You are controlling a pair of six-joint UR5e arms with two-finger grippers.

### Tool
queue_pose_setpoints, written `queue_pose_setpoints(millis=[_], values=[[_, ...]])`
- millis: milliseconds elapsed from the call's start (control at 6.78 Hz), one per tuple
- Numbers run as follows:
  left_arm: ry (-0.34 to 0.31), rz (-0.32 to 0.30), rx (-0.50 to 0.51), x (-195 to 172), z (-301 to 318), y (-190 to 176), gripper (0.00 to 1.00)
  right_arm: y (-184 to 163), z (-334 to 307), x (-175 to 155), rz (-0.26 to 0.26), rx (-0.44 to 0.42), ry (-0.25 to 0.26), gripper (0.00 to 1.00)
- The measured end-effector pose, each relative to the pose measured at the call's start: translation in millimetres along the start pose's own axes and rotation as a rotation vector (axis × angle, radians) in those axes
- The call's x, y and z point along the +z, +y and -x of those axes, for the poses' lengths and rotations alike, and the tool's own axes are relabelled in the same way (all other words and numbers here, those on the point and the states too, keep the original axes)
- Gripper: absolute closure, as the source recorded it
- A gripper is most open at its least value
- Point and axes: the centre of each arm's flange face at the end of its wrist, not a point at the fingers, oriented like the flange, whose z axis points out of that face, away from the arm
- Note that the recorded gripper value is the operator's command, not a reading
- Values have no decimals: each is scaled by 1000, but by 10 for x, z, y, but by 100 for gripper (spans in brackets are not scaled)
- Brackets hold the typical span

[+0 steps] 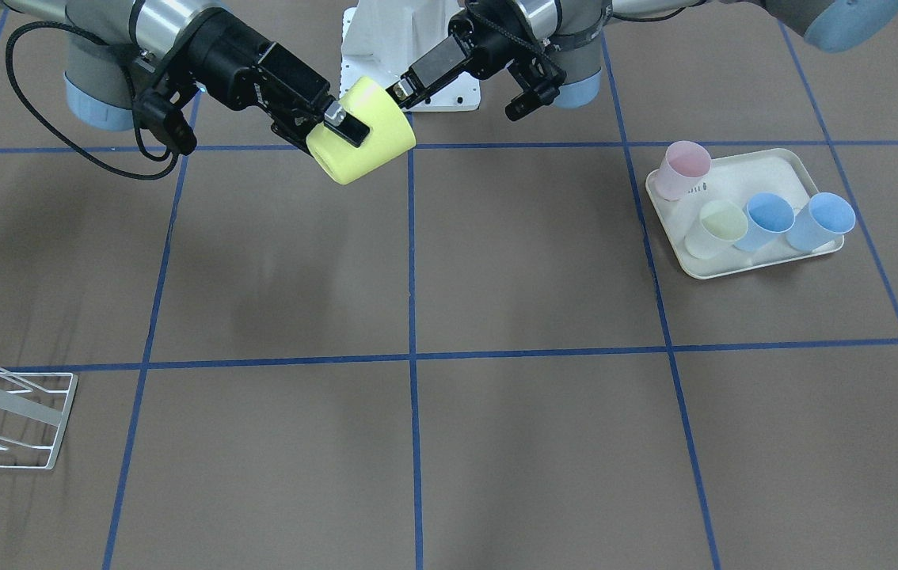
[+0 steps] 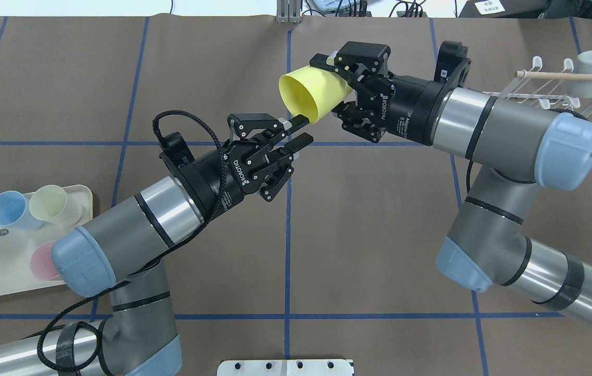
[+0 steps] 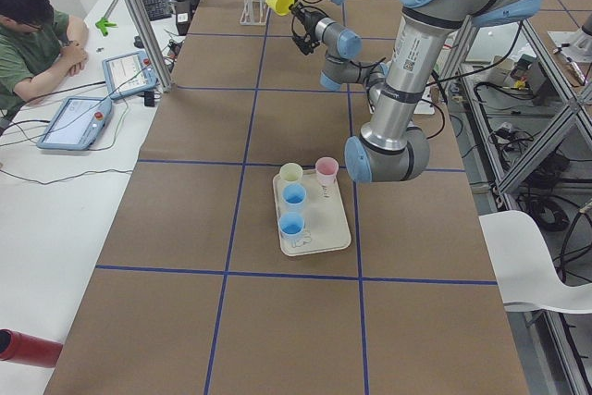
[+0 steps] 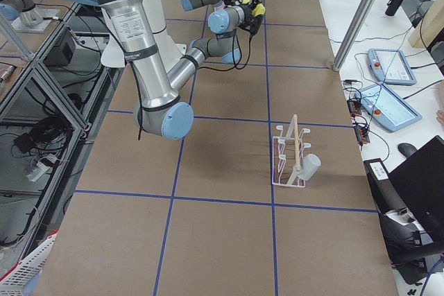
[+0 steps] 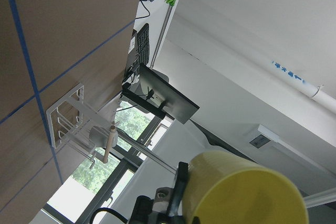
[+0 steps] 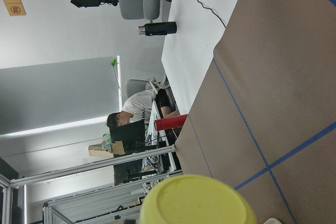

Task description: Transfer IKEA cup to right arm and place on rack

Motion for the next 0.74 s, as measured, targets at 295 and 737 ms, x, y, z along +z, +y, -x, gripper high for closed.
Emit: queue_pose_setpoints(millis=[295, 737], values=[[-7, 17, 75, -22, -85, -14, 0, -578, 134, -263, -123, -156, 9, 100], [-233, -69, 453, -132, -410, -5, 0, -1448, 290, -714, -352, -517, 194, 100]])
